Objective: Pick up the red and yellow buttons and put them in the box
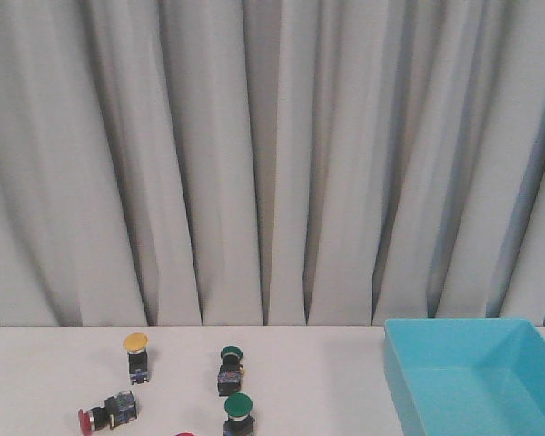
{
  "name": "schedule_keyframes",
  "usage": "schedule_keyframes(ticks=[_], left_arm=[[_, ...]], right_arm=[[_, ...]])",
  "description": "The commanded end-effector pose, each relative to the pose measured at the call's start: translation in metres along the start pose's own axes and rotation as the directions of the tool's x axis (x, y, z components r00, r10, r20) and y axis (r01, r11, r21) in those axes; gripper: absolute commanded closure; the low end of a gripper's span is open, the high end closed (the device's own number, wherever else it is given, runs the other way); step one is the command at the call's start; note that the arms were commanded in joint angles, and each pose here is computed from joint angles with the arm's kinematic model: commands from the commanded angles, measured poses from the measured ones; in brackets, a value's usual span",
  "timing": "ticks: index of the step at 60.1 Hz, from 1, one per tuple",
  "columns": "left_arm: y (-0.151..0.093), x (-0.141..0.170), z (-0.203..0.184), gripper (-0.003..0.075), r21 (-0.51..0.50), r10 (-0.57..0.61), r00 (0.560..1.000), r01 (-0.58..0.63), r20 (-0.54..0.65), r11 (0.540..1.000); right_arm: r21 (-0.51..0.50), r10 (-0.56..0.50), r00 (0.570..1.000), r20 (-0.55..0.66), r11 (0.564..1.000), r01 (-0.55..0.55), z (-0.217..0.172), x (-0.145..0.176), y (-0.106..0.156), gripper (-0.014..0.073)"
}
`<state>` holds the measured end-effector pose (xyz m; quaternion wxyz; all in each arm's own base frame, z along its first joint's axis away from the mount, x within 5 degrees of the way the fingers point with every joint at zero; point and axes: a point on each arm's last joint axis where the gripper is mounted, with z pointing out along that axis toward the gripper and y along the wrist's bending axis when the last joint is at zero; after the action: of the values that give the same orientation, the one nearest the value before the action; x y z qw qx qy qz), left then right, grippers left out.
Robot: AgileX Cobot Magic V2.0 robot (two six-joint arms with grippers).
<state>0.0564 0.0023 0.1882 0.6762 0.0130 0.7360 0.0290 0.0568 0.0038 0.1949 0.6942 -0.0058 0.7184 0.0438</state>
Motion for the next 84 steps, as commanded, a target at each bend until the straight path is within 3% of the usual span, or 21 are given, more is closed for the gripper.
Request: schedule_keyframes(ticks=[1, 16, 23, 28, 33, 36, 39, 41, 45, 51, 54, 60, 70, 75, 84], left_arm=[[-0.001, -0.007, -0.001, 0.0726, 0.012, -0.017, 0.996, 0.016, 0.09, 1.0], [-0.001, -0.011, -0.001, 0.0726, 0.016, -0.015, 0.991, 0.013, 0.13, 1.0], [-0.002, -0.023, -0.004, 0.0726, 0.03, -0.018, 0.965, 0.01, 0.261, 0.999], [-0.003, -0.04, -0.01, 0.0726, 0.046, -0.024, 0.909, 0.006, 0.416, 0.999], [-0.004, -0.066, -0.023, 0.0726, 0.065, -0.035, 0.78, -0.007, 0.625, 0.998], [-0.004, -0.083, -0.033, 0.0726, 0.067, -0.035, 0.7, -0.018, 0.713, 0.998], [-0.003, -0.102, -0.038, 0.0726, 0.054, -0.019, 0.657, -0.033, 0.754, 0.998], [-0.002, -0.115, -0.039, 0.0726, 0.039, -0.002, 0.655, -0.043, 0.755, 0.998], [0.0, -0.143, -0.029, 0.0726, 0.013, 0.033, 0.723, -0.058, 0.69, 0.998], [0.005, -0.2, 0.002, 0.0726, -0.015, 0.079, 0.837, -0.084, 0.541, 0.996], [0.007, -0.222, 0.02, 0.0726, -0.007, 0.074, 0.878, -0.08, 0.472, 0.997], [0.004, -0.249, 0.051, 0.0726, 0.044, 0.025, 0.925, -0.045, 0.379, 0.998], [-0.001, -0.263, 0.088, 0.0726, 0.086, -0.029, 0.931, -0.002, 0.364, 0.996], [-0.002, -0.26, 0.098, 0.0721, 0.106, -0.084, 0.941, 0.051, 0.328, 0.993], [-0.002, -0.259, 0.11, 0.0666, 0.087, -0.069, 0.974, 0.051, 0.215, 0.995]], right_arm=[[-0.004, -0.012, 0.997, 0.073, 1.0, 0.012, -0.001, -0.002, 0.0, 0.0603], [-0.003, -0.03, 0.996, 0.082, 1.0, 0.031, -0.001, -0.003, 0.0, 0.0603], [-0.007, -0.092, 0.964, 0.249, 0.995, 0.096, -0.004, -0.019, 0.003, 0.0603], [-0.023, -0.087, 0.875, 0.476, 0.994, 0.111, -0.012, -0.043, 0.007, 0.0603], [0.001, -0.117, 0.711, 0.694, 0.987, 0.161, -0.029, -0.078, 0.011, 0.0603], [0.048, -0.166, 0.633, 0.756, 0.979, 0.2, -0.036, -0.102, 0.013, 0.0603], [0.087, -0.209, 0.607, 0.767, 0.971, 0.224, -0.038, -0.128, 0.014, 0.0603], [0.097, -0.222, 0.614, 0.757, 0.968, 0.23, -0.037, -0.145, 0.015, 0.0603], [0.096, -0.229, 0.671, 0.705, 0.969, 0.229, -0.028, -0.184, 0.016, 0.0603], [0.052, -0.191, 0.827, 0.528, 0.98, 0.193, 0.013, -0.225, 0.015, 0.0603], [0.029, -0.154, 0.889, 0.431, 0.987, 0.157, 0.036, -0.235, 0.015, 0.0603], [0.007, -0.088, 0.96, 0.267, 0.996, 0.089, 0.075, -0.238, 0.013, 0.0603], [0.01, -0.068, 0.994, 0.087, 0.998, 0.067, 0.108, -0.219, 0.011, 0.0603], [0.009, -0.077, 0.995, 0.06, 0.997, 0.076, 0.118, -0.214, 0.011, 0.0599], [-0.041, -0.135, 0.991, -0.007, 0.99, 0.135, 0.126, -0.204, 0.021, 0.0541]])
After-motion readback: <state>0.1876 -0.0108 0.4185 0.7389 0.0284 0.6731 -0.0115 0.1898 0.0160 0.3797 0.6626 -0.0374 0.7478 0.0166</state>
